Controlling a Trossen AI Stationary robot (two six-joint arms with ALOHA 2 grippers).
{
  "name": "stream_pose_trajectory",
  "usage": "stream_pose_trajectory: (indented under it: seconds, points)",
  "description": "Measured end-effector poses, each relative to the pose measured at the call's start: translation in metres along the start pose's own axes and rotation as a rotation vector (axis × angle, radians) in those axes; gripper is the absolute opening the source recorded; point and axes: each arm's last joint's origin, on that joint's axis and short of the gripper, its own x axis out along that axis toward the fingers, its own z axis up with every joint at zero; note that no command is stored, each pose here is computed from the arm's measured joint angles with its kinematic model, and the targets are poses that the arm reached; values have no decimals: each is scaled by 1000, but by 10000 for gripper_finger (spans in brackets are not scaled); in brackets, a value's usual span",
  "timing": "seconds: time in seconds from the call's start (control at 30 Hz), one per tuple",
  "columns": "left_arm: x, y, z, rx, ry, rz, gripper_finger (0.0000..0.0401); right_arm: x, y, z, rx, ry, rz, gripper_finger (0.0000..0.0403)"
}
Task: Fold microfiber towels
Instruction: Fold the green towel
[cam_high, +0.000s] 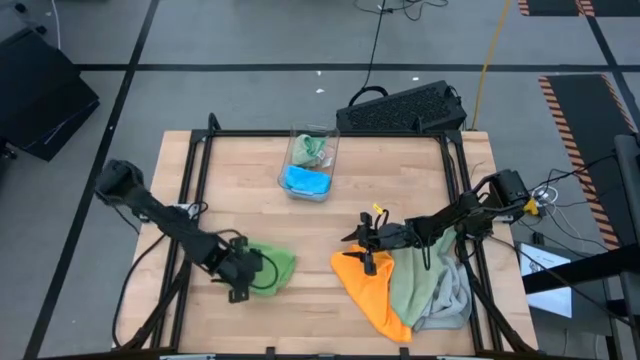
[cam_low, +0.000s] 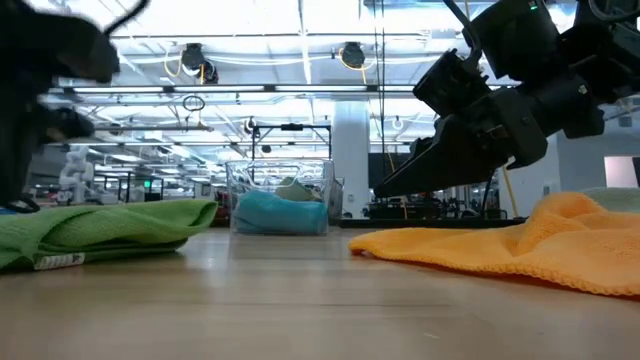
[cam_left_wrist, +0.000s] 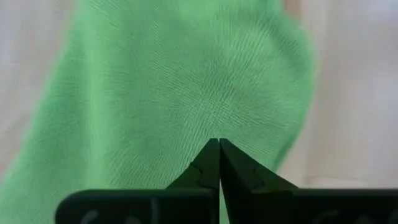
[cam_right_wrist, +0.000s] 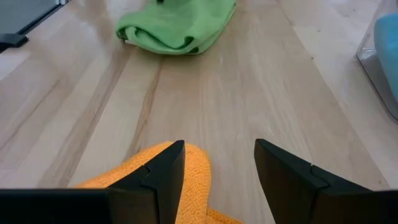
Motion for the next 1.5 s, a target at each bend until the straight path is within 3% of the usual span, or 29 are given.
stream_pose_trajectory:
  seconds: [0.2, 0.37, 0.53, 0.83, 1.03, 1.2, 1.37, 1.5]
  points:
    - [-36, -9, 8, -56, -332, -53, 14, 0, 0, 1, -1, -8, -5, 185]
    - [-35, -20, 11, -53, -427, -74, 15, 0, -1, 0, -2, -1, -7, 185]
    - [-21, -30, 6, -53, -383, -49, 47, 0, -1, 0, 6, 1, -4, 185]
    - [7, -60, 2, -6, -257, -22, 163, 0, -1, 0, 17, 0, -6, 185]
    - [21, -78, 2, 62, -225, 125, 234, 0, -1, 1, 25, -5, -5, 185]
    - [38, -76, 0, 94, -181, 240, 272, 0, -1, 1, 25, -7, -5, 185]
    - [57, -76, -3, 99, -119, 258, 266, 0, -1, 1, 26, -8, -5, 185]
    - [63, -75, -5, 107, -95, 274, 187, 0, -1, 2, 27, -19, -5, 185]
